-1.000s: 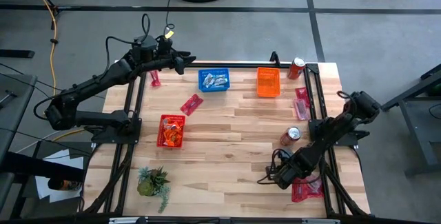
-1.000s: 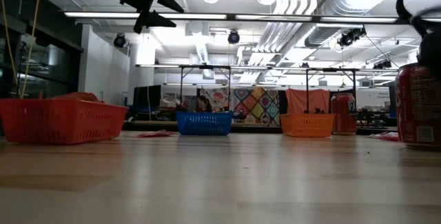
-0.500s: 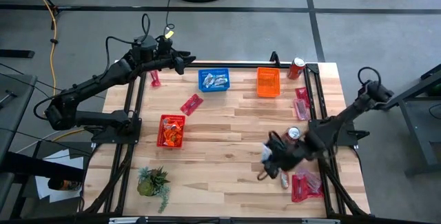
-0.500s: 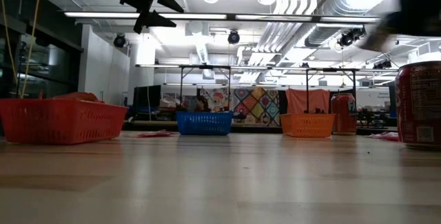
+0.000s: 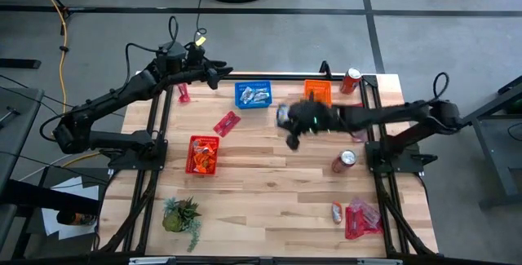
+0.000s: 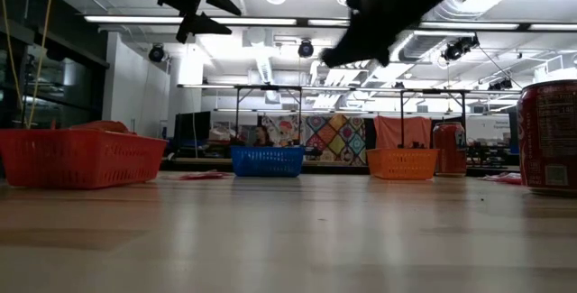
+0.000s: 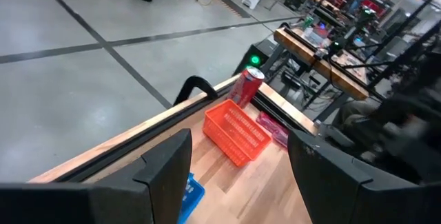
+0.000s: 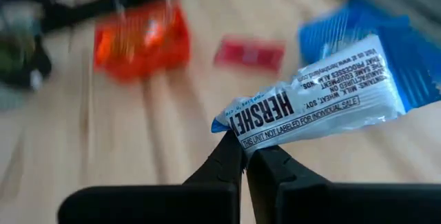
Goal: Sort candy
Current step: Put the white candy pack into the blue basket
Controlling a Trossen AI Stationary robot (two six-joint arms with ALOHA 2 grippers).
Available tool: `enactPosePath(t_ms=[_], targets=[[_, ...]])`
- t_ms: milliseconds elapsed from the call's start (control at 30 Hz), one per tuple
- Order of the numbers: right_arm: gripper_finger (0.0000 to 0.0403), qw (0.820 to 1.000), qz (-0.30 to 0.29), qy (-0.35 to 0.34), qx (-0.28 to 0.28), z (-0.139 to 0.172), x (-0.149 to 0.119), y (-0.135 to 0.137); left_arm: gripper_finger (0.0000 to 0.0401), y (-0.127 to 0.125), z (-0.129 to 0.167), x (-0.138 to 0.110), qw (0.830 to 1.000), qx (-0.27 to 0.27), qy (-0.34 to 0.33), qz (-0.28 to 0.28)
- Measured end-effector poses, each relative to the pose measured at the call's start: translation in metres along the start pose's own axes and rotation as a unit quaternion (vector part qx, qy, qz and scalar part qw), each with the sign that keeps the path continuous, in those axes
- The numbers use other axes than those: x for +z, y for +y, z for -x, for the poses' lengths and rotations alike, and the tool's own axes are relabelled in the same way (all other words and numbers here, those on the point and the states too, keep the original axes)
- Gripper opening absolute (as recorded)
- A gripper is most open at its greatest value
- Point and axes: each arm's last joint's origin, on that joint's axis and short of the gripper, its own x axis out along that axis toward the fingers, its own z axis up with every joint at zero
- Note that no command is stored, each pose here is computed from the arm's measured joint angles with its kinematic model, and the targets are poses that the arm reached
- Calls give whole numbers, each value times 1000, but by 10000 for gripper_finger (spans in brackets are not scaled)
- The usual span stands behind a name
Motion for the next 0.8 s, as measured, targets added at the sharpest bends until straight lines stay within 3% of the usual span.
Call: enactPosePath(t_ms=[133,267,467,800], targets=[[2,997,17,-75,19,-15,20,-39,227,-8,-1,-3,999,-29,12,-22],[2,990,36,-129,35,-19,32,-60,227,-23,-5,-6,996,-73,-7,-53],[2,987,61,-139,45,-19,34,-65,227,-39,-13,-13,985,-144,-84,-48],[2,988,64,-135,45,-19,33,-65,227,-36,-44,-34,989,-142,-43,-3]])
